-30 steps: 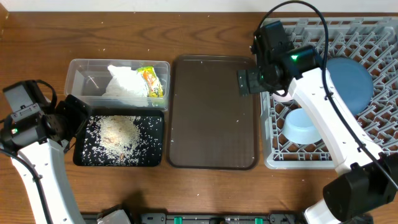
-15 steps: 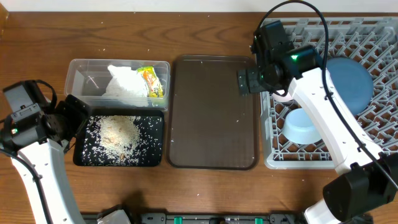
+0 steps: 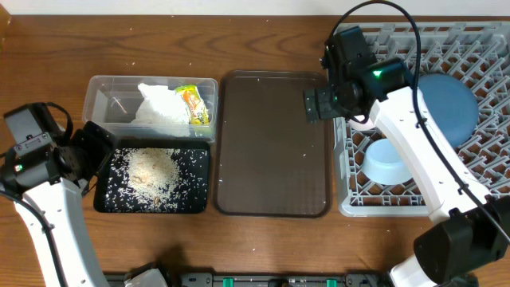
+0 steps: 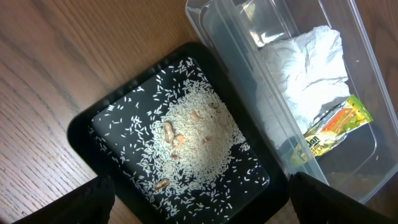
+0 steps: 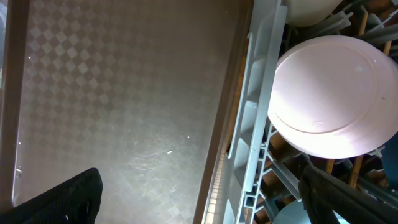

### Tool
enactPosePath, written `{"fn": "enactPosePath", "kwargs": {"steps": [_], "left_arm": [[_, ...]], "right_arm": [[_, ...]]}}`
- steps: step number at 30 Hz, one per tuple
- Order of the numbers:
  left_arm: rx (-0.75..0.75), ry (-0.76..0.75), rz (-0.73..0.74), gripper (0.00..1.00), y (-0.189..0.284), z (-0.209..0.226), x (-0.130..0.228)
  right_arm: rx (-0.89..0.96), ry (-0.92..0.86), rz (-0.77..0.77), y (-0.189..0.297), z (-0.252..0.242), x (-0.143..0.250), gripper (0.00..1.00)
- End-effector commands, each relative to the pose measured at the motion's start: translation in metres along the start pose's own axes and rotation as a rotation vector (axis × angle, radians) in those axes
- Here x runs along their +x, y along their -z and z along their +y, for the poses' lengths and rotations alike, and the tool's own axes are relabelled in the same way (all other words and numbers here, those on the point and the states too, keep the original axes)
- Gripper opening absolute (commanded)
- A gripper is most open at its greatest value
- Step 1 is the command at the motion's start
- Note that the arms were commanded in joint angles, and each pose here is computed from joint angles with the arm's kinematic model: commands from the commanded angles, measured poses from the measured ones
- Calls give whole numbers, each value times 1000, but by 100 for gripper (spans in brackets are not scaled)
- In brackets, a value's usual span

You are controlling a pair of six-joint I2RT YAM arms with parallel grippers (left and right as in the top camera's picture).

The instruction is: Sort waste into correct bins and load items into the dishwasher rack

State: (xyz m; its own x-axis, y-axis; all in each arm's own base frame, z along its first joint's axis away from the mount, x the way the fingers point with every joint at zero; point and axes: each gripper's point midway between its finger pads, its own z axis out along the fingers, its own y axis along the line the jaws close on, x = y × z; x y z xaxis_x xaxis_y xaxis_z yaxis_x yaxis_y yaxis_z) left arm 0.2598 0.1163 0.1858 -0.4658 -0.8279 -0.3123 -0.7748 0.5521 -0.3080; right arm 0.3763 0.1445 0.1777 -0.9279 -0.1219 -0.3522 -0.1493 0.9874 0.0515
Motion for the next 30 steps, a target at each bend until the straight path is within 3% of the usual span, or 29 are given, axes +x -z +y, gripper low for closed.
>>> {"fn": "enactPosePath", "kwargs": {"steps": [1, 12, 17, 24, 30], "left_arm": [[2, -3, -18, 92, 4, -1, -5], [2, -3, -18, 92, 4, -1, -5], [2, -3, -18, 92, 4, -1, -5], [2, -3, -18, 92, 4, -1, -5], [2, -3, -18, 92, 4, -1, -5]], "right_arm": [[-6, 9, -12, 4, 3, -3, 99], [28, 7, -54, 4, -2, -12, 99], [-28, 30, -299, 26, 14, -65, 99], [-94, 204, -840, 171, 40, -127, 99], [-53, 223, -1096, 272, 13, -113, 99]]}}
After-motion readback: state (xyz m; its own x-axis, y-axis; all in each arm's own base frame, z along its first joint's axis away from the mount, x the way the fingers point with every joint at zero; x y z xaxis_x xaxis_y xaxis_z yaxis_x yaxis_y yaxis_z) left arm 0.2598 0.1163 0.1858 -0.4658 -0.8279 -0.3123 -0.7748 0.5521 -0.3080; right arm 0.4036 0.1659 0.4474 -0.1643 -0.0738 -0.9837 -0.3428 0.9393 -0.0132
